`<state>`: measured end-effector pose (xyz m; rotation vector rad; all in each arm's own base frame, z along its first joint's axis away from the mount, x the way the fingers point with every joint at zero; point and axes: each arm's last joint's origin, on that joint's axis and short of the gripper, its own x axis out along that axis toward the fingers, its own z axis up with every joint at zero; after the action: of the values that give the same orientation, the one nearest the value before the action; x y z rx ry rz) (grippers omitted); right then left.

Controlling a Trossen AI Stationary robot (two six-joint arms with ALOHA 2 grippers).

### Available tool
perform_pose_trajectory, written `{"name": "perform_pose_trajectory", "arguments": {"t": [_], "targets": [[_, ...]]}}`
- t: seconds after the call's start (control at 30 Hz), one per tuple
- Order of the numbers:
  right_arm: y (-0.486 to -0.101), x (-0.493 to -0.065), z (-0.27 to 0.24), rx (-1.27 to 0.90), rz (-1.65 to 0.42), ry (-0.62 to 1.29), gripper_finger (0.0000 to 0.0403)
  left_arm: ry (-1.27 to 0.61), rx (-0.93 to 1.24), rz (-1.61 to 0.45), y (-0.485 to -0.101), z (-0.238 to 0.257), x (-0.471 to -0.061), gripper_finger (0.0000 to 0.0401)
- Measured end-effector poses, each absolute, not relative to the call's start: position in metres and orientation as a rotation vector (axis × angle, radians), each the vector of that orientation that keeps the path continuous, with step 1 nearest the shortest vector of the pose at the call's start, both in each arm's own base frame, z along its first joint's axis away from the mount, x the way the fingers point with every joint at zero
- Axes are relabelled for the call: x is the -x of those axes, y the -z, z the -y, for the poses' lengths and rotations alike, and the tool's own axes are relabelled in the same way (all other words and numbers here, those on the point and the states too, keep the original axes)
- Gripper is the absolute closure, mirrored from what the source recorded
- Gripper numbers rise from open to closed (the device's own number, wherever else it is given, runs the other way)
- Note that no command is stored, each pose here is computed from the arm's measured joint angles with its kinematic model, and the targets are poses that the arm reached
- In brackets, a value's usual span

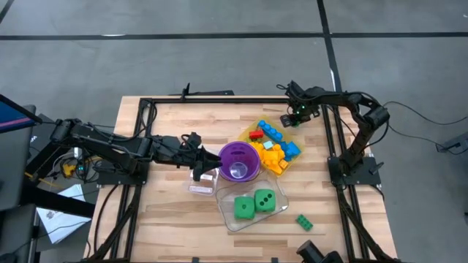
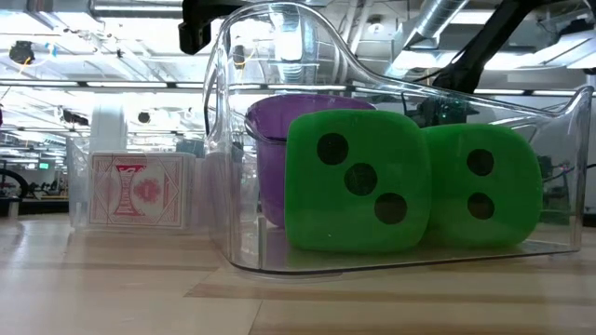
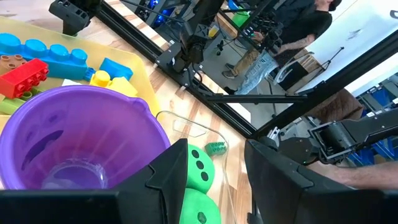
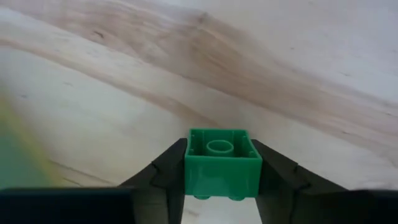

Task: Pick & Place Toys
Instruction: Put the green game piece into the yellow bin

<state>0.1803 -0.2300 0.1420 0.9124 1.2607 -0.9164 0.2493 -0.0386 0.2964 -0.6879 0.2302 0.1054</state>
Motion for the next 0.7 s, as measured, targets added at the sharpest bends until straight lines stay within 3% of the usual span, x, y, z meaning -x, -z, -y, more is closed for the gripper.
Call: {"name": "perform_pose_trajectory", "arguments": {"t": [0.33, 0.7], "targets": [[-0.152, -0.181, 0.222, -0.89, -1.267, 0.894, 0.0265, -0.102, 0.689, -0.232, -0.296, 0.039, -0.249, 0.0247], [-0.23, -0.167, 0.191, -0.842, -1.005, 0.81, 0.0268, -0.103, 0.689, -0.231, -0.296, 0.039, -0.249, 0.0247]]}}
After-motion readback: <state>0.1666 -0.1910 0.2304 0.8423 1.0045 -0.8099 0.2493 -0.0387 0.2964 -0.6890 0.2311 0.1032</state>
